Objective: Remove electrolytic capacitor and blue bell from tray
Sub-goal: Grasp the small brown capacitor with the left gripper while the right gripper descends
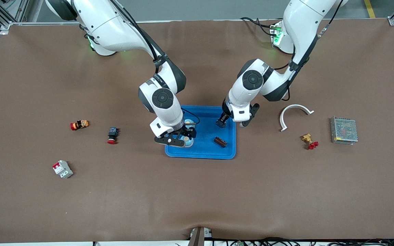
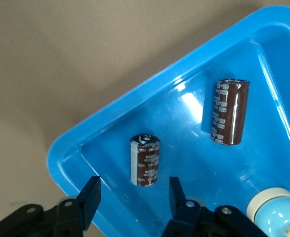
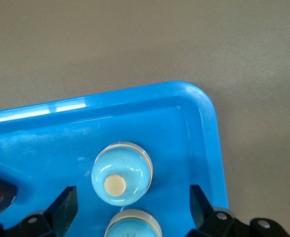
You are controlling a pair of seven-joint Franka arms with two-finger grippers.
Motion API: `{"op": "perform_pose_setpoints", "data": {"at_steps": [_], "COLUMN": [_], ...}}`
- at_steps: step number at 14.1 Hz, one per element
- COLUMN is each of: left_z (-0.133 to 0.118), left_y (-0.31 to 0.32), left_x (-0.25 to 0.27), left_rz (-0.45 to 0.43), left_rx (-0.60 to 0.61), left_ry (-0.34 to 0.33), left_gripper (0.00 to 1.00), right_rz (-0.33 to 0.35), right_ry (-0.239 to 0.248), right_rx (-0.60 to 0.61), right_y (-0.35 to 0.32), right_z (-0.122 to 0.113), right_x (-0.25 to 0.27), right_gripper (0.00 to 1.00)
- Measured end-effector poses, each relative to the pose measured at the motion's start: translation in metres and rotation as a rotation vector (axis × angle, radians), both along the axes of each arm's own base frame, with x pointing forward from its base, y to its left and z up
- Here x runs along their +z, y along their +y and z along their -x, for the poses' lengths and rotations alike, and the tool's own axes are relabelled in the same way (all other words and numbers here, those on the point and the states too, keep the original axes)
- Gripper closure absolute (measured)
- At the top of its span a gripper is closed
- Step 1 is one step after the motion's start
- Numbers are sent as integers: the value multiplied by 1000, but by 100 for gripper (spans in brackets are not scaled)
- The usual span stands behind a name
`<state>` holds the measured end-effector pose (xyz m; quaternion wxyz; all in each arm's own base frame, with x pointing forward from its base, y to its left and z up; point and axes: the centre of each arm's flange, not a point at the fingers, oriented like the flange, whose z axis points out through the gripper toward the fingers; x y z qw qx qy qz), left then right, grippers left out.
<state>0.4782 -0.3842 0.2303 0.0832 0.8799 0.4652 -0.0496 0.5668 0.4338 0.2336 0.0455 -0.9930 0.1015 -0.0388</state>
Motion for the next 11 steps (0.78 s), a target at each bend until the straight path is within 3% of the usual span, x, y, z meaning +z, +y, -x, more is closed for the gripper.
{"op": "perform_pose_setpoints", "data": {"at_steps": [11], "left_z": [-21], "left_y": [2], "left_x": [-25], "left_rz": [5], "left_rx": [53], "left_ry": [7], "left_gripper": [43], "right_rz": [-5], "right_ry": [-8], "right_rx": [0], "right_y": [4], "right_z": [-6], "right_x": [-13], "right_gripper": [0]}}
